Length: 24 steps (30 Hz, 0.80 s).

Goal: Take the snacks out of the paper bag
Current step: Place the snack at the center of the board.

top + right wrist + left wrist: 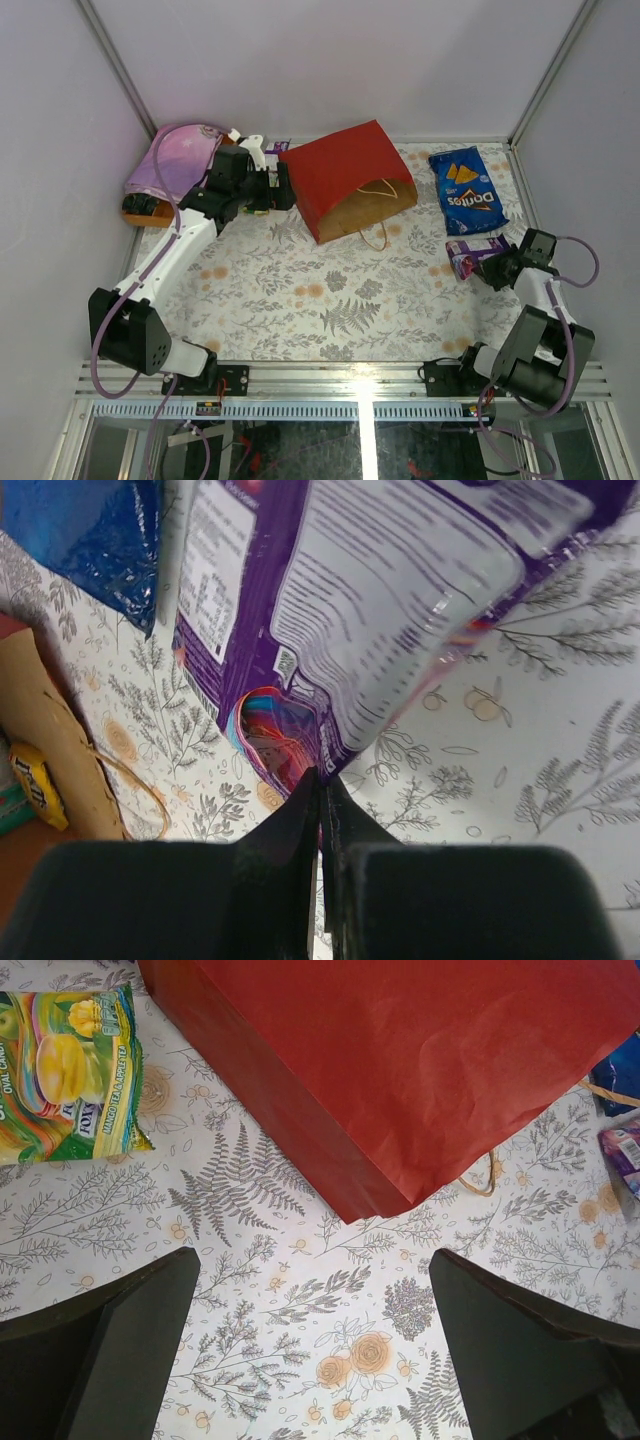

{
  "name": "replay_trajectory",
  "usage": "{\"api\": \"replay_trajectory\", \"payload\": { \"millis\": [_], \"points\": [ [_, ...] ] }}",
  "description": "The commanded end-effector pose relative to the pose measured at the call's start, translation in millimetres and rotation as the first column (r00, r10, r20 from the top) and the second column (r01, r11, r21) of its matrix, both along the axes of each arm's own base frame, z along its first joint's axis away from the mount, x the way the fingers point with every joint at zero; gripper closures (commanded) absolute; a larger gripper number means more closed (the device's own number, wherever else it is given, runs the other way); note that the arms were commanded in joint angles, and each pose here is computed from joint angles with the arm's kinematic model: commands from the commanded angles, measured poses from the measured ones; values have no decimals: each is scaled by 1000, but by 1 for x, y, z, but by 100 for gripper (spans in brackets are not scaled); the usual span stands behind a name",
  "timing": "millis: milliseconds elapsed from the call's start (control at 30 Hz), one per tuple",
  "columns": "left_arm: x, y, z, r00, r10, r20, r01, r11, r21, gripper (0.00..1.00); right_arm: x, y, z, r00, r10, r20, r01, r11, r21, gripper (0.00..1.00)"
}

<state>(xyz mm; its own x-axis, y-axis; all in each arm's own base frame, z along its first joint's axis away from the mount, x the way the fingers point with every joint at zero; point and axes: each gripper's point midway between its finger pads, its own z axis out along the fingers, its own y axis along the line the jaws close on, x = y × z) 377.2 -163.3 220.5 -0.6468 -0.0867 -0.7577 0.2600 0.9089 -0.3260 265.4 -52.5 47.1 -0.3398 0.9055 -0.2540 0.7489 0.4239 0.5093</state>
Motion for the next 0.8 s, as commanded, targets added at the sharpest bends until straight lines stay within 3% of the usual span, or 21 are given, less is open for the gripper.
{"api": "replay_trajectory", "payload": {
  "millis": [0, 433, 733, 767],
  "points": [
    [5, -1, 17, 999, -10, 36, 10, 1000, -17, 0, 27, 6, 14, 987, 113, 117, -114, 993, 2, 100],
    [9, -1, 9, 1000, 6, 13, -6, 1000, -14, 0, 84, -10, 4, 981, 116, 154, -121, 992, 24, 100],
    [10, 1, 9, 1000, 16, 11, -16, 1000, -7, 0, 96, -2, 7, 977, 101, 190, -107, 994, 22, 100],
    [10, 2, 8, 1000, 20, 11, -20, 1000, -5, 0, 94, -2, 12, 973, 103, 205, -107, 994, 8, 95]
  ]
}}
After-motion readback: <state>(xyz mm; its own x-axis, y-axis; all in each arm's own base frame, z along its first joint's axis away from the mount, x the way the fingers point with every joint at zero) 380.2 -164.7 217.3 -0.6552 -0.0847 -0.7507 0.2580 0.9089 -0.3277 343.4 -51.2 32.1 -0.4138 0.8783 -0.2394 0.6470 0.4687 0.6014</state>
